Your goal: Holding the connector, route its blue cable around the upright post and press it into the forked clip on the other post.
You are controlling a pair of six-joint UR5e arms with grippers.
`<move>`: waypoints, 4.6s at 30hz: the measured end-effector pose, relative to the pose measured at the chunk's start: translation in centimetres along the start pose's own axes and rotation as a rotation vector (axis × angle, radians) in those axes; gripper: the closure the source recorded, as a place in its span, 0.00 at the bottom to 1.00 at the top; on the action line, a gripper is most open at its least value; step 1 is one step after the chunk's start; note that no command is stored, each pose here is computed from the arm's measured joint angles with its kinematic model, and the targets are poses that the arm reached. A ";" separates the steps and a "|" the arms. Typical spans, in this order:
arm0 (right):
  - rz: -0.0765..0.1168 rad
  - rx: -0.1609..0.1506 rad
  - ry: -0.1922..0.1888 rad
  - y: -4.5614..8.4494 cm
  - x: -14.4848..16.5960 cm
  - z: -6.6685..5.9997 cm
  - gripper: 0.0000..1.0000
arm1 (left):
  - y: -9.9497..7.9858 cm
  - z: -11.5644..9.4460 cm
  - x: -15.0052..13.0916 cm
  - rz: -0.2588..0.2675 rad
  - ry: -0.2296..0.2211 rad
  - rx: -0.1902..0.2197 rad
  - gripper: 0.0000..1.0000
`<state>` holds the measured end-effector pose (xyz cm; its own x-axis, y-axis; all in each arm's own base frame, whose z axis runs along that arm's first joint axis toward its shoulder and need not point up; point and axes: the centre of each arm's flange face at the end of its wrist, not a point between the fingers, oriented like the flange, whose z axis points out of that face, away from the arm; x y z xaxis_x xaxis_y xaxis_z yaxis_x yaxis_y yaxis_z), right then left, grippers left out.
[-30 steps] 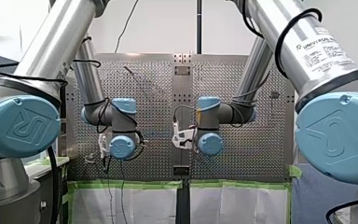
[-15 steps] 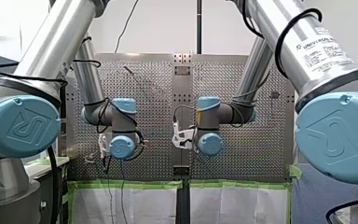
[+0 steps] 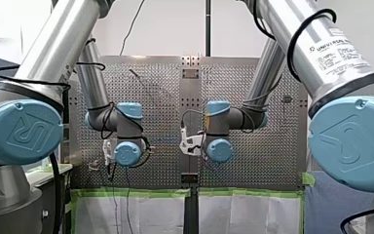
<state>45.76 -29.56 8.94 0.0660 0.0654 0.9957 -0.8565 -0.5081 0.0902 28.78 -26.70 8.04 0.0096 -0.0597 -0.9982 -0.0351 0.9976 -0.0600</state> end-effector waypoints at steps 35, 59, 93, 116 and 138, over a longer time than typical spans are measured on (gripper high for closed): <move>0.000 0.000 0.000 0.0 0.0 0.0 1.00 | 0.0 0.0 0.0 0.000 0.000 0.000 1.00; 0.000 0.000 0.000 0.0 0.0 0.0 1.00 | 0.0 0.0 0.0 0.000 0.000 0.000 1.00; 0.000 0.000 0.000 0.0 0.0 0.0 1.00 | 0.0 0.0 0.0 0.000 0.000 0.000 1.00; 0.000 0.000 0.000 0.0 0.0 0.0 1.00 | 0.0 0.0 0.0 0.000 0.000 0.000 1.00; -0.021 0.046 -0.084 -1.8 -3.6 -1.6 1.00 | 0.0 0.0 -0.1 -0.001 -0.001 0.002 1.00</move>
<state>46.24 -27.51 5.18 0.1281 0.0051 0.9917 -0.8301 -0.5466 0.1101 28.80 -26.72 8.10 0.0108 -0.0605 -0.9981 -0.0335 0.9976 -0.0608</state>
